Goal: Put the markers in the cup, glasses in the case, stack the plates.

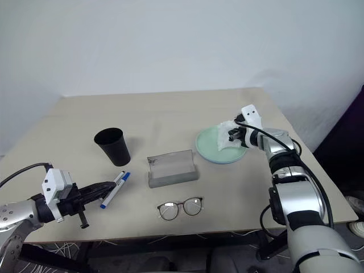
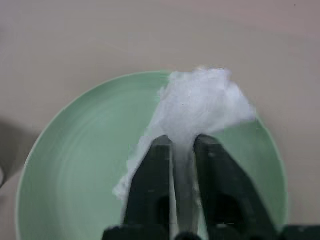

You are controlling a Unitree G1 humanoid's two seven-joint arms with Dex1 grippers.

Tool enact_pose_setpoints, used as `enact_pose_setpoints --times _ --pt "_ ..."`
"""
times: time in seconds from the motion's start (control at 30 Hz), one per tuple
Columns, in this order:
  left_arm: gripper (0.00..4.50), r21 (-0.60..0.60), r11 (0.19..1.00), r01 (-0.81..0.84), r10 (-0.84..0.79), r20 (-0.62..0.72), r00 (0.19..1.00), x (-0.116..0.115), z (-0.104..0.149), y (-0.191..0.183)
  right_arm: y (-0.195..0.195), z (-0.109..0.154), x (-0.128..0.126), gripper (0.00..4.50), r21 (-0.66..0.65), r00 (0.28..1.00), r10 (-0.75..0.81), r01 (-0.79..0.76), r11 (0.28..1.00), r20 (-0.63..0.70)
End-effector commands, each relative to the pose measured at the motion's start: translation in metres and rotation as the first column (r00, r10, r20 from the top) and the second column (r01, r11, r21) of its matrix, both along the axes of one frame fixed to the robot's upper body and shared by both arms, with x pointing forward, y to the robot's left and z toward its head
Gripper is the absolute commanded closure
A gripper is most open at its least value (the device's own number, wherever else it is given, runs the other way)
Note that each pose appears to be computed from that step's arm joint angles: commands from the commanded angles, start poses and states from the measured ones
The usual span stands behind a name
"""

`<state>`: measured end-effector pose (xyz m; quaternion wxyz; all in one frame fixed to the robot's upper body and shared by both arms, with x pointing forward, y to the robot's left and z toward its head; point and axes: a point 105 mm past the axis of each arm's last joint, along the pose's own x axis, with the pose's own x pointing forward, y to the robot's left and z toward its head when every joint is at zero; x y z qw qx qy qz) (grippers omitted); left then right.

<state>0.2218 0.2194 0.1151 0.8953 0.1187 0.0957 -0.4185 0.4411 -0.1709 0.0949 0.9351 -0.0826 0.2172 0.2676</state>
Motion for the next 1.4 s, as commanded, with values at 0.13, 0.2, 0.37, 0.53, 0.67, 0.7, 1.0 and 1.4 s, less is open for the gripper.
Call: enact_pose_setpoints --times 0.13,0.2,0.37,0.53,0.67,0.7,1.0,1.4 --pt "4.50 0.005 1.000 0.004 -0.004 0.030 1.000 0.000 0.005 -0.003 0.000 0.032 0.012 1.51 -0.018 0.994 -0.001 0.003 1.000 0.108" --pt "4.50 0.005 1.000 0.001 -0.001 0.022 1.000 0.000 0.004 -0.003 -0.006 0.039 0.013 0.80 -0.024 0.991 -0.003 0.006 1.000 0.130" --pt "4.50 0.017 1.000 0.001 -0.001 0.012 1.000 0.001 0.002 -0.004 -0.006 0.073 0.003 0.06 0.015 0.974 0.147 -0.152 0.988 0.175" --pt "4.50 0.010 1.000 0.025 -0.025 0.001 1.000 0.007 -0.001 -0.013 -0.006 0.078 -0.035 0.06 -0.050 0.902 0.401 -0.399 0.916 0.156" --pt "4.50 -0.019 1.000 -0.017 0.019 0.057 0.998 0.027 0.008 -0.021 -0.017 0.073 -0.069 0.06 -0.058 0.839 0.535 -0.532 0.845 0.097" --pt "4.50 -0.021 0.999 -0.038 0.039 0.080 0.996 0.033 0.011 -0.024 -0.021 0.072 -0.076 0.06 -0.055 0.828 0.555 -0.552 0.832 0.079" --pt "4.50 0.050 0.992 0.115 -0.115 -0.020 0.993 0.043 -0.007 -0.059 -0.041 0.071 -0.112 0.06 -0.044 0.730 0.683 -0.683 0.729 -0.003" --pt "4.50 -0.001 0.918 0.397 -0.394 -0.110 0.912 0.057 0.007 -0.123 -0.036 0.063 -0.118 0.06 -0.051 0.713 0.700 -0.701 0.712 -0.029"
